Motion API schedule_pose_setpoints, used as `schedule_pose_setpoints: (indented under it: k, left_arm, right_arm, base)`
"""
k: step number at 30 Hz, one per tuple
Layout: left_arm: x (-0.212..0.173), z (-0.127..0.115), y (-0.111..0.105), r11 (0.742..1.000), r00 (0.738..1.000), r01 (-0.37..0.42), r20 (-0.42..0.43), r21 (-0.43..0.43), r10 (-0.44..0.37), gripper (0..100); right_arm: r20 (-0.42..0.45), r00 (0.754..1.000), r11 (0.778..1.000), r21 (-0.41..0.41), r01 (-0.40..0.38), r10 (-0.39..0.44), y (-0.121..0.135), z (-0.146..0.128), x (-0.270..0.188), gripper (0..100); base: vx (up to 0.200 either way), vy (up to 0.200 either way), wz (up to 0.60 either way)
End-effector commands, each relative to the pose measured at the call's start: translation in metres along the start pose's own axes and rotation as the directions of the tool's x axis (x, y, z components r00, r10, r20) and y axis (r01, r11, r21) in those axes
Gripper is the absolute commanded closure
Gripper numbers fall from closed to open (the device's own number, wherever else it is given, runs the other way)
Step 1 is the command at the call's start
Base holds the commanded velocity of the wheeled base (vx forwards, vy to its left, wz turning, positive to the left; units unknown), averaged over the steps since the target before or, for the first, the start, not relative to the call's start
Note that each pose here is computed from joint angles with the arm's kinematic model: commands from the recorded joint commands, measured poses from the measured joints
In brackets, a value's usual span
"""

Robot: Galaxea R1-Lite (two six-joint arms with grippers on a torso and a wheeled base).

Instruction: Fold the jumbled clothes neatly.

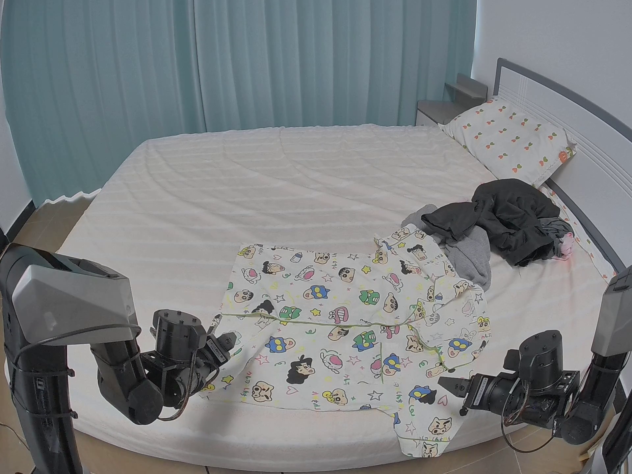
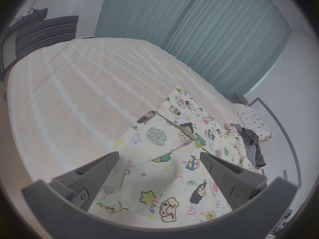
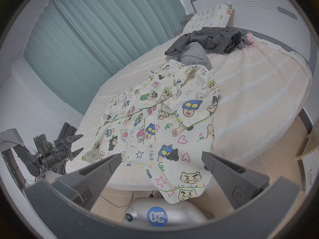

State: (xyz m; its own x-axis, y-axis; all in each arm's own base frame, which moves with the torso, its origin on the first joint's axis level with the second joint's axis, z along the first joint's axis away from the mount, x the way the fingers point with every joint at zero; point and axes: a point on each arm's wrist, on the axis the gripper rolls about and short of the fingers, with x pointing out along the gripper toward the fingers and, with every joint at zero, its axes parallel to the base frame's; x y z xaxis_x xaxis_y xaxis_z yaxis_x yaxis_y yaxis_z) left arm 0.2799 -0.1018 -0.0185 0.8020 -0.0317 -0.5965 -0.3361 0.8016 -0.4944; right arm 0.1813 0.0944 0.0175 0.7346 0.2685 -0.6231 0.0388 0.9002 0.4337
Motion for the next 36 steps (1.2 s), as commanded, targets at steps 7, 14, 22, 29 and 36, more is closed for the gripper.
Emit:
schedule_pose_setpoints:
  k: [7, 14, 22, 29, 36]
  left_arm:
    - [0.013, -0.016, 0.011, 1.000, 0.997, -0.024, -0.079, 0.012, 0.024, 0]
    - [0.012, -0.017, 0.009, 0.999, 0.992, 0.008, -0.126, -0.035, -0.012, 0]
    - [0.011, -0.020, 0.008, 1.000, 0.990, 0.006, -0.139, -0.028, -0.010, 100]
    - [0.009, -0.019, 0.007, 0.998, 0.991, 0.006, -0.135, -0.063, -0.014, 100]
    - [0.005, -0.013, 0.005, 0.996, 0.993, 0.012, -0.112, -0.083, -0.022, 100]
  right_arm:
    - [-0.011, 1.000, 1.000, 0.000, 0.011, -0.011, -0.002, -0.003, -0.002, 0]
    - [-0.012, 1.000, 1.000, 0.000, 0.009, -0.009, -0.002, -0.003, -0.002, 0]
    - [-0.011, 1.000, 1.000, 0.001, 0.012, -0.012, -0.003, -0.002, -0.002, 0]
    - [-0.011, 1.000, 1.000, 0.001, 0.012, -0.012, -0.003, -0.002, -0.002, 0]
    - [-0.011, 1.000, 1.000, 0.001, 0.012, -0.012, -0.003, -0.002, -0.002, 0]
  base:
    - [0.000, 0.000, 0.00]
    - [0.000, 0.000, 0.00]
    - [0.000, 0.000, 0.00]
    - [0.000, 0.000, 0.00]
    - [0.000, 0.000, 0.00]
